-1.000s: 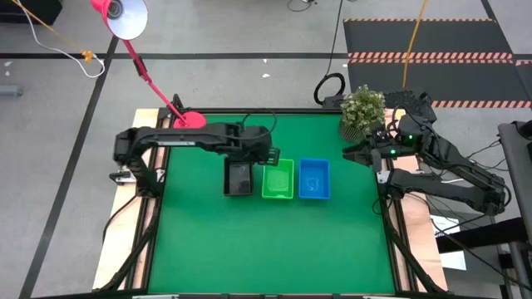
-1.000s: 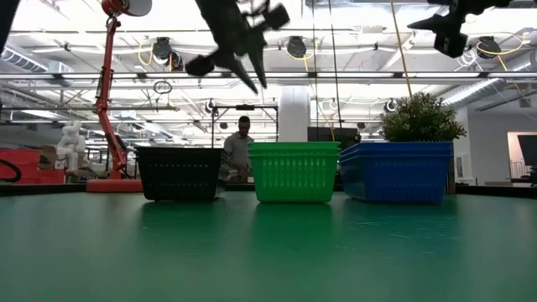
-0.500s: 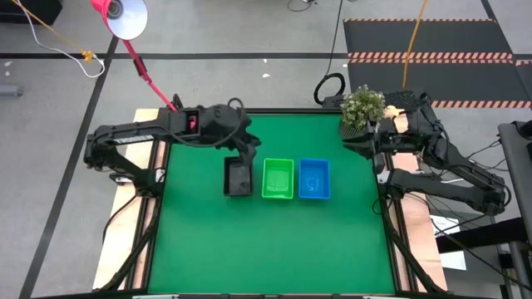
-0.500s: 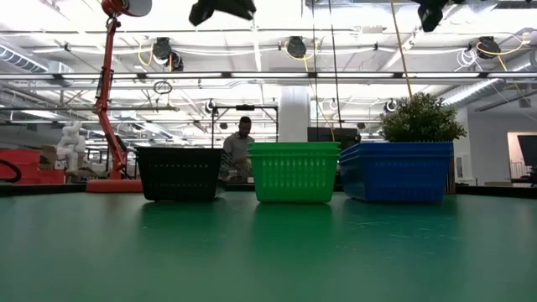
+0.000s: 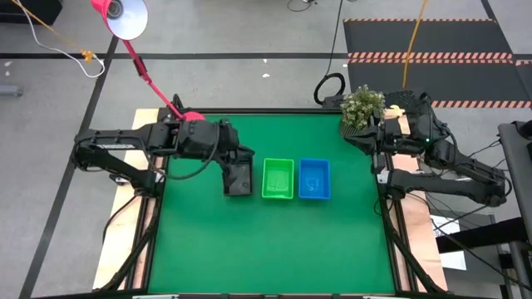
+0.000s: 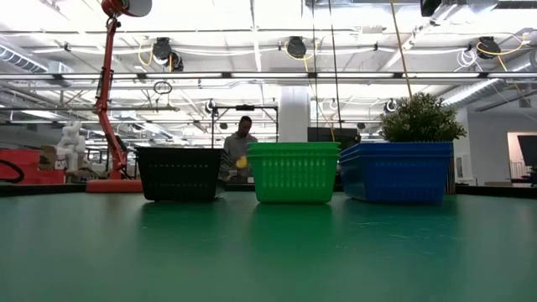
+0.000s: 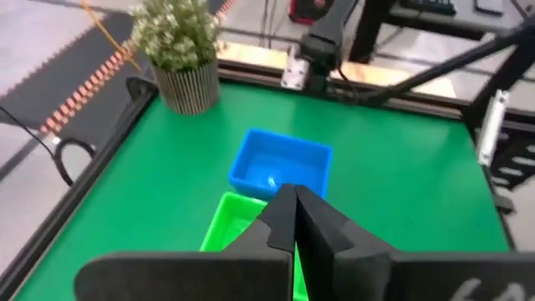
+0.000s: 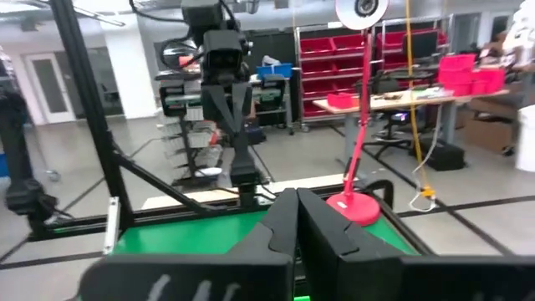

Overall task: Stack baskets by color
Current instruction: Return to Home Position

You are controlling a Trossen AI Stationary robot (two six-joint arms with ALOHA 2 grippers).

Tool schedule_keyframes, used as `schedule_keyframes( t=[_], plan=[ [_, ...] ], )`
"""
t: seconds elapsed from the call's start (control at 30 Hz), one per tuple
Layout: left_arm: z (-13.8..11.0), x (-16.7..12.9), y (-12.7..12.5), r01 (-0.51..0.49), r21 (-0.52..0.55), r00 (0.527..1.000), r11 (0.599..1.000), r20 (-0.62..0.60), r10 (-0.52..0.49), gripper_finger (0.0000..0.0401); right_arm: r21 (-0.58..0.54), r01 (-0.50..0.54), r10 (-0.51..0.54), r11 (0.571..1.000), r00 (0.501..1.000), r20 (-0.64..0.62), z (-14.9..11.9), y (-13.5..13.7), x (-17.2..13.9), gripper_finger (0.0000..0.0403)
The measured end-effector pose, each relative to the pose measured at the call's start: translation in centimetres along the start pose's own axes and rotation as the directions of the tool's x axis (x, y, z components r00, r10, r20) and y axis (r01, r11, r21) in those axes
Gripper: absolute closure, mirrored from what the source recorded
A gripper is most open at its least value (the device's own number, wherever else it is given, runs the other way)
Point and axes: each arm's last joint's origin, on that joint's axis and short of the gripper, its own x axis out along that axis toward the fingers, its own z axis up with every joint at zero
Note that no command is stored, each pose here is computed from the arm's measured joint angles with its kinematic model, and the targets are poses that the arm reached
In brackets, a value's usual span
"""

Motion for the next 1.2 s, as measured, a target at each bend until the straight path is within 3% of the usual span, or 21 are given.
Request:
schedule_keyframes(
  t=[0.3, 0.43, 0.57, 0.97, 1.2],
  plan=[
    [-3.6, -2.8, -0.4, 0.033, -0.014, 0.983, 0.999, 0.182, -0.03, 0.0399, -0.044, 0.029, -0.03, 0.999, 0.999, -0.029, -0.6, 1.8, 1.2, 0.0403],
    [-4.3, -4.7, -0.2, 0.04, 0.003, 0.979, 0.999, 0.201, -0.039, 0.0397, -0.1, 0.018, -0.026, 0.995, 0.997, -0.073, -1.2, 2.7, 2.3, 0.0403],
    [-4.8, -5.7, 0.1, 0.017, 0.099, 0.985, 0.995, 0.17, -0.034, 0.0386, -0.128, -0.019, 0.008, 0.992, 0.996, -0.089, -1.9, 3.3, 3.0, 0.0403],
    [-4.9, -4.7, 0.2, -0.026, 0.14, 0.989, 0.99, 0.145, 0.005, 0.0396, -0.119, -0.099, 0.1, 0.988, 0.995, 0.003, -7.0, 3.7, 1.8, 0.0403],
    [-7.2, -2.2, 0.2, -0.044, 0.138, 0.989, 0.99, 0.149, 0.023, 0.0397, -0.103, -0.098, 0.102, 0.99, 0.994, 0.034, -9.7, 3.0, -0.1, 0.0403]
  ],
)
